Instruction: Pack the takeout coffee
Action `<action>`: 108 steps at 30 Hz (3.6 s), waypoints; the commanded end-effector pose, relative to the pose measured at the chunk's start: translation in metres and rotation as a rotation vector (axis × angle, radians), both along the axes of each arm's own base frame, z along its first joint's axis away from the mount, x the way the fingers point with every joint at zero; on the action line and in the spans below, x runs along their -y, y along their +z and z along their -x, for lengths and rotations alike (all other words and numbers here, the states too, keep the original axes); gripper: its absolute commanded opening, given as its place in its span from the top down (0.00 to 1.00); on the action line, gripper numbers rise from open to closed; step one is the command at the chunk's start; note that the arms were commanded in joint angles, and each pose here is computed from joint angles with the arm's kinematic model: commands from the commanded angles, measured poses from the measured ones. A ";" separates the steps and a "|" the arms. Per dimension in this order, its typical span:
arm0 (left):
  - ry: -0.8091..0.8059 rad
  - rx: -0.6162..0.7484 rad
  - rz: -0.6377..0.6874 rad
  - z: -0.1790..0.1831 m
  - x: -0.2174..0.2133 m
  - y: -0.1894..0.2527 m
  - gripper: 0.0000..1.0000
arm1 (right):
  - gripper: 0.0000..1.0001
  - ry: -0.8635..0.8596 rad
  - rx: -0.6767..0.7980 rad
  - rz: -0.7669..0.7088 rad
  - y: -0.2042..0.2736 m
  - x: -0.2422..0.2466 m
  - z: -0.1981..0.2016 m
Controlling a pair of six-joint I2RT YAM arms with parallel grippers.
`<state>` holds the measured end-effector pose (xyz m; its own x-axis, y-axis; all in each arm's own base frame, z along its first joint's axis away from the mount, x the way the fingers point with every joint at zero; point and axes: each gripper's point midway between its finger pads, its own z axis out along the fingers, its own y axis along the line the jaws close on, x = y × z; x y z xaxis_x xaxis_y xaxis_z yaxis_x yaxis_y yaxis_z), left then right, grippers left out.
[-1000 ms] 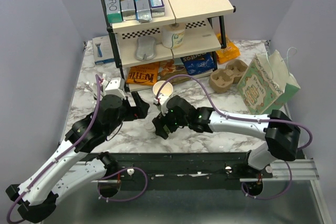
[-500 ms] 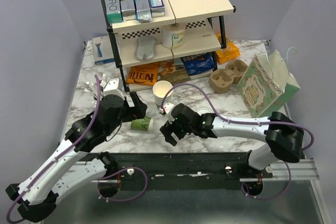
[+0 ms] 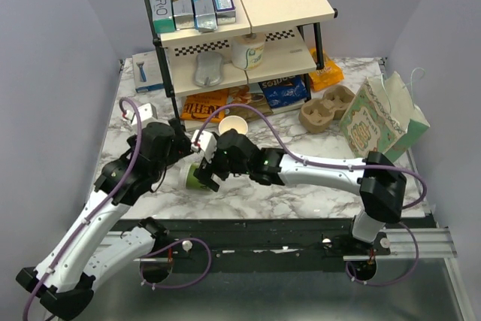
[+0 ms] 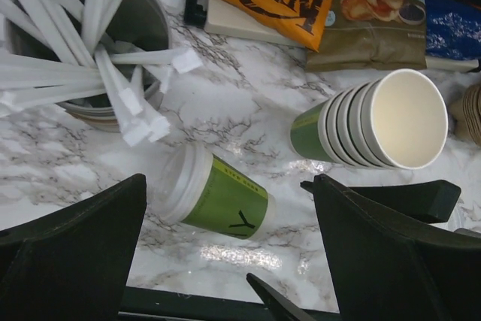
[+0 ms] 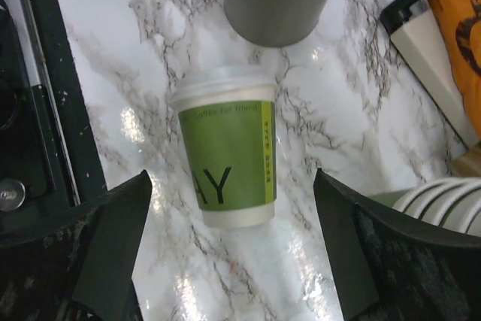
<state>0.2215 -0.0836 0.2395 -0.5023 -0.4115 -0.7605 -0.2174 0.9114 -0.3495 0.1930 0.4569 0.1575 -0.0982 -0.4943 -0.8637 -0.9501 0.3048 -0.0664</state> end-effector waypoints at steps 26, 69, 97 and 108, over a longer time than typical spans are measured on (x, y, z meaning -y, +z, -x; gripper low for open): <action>0.104 0.166 0.060 0.006 -0.028 0.059 0.01 | 0.03 0.150 0.146 -0.144 0.010 -0.014 0.012; 0.006 0.257 0.152 0.025 -0.022 0.086 0.01 | 0.19 0.065 0.117 -0.162 -0.003 -0.011 -0.002; -0.725 0.172 0.336 0.021 0.128 0.056 0.01 | 0.20 -0.103 0.311 -0.596 0.139 0.085 0.013; -0.717 0.086 0.482 0.038 0.136 0.029 0.01 | 0.22 -0.278 0.444 -0.823 0.194 0.118 -0.005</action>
<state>0.2075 -0.2079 0.2918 -0.6062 -0.3411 -0.7185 0.4145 0.6355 -0.6514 0.1880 0.3620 0.2607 0.1529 0.0061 -0.9882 -0.8480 0.5143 -0.1280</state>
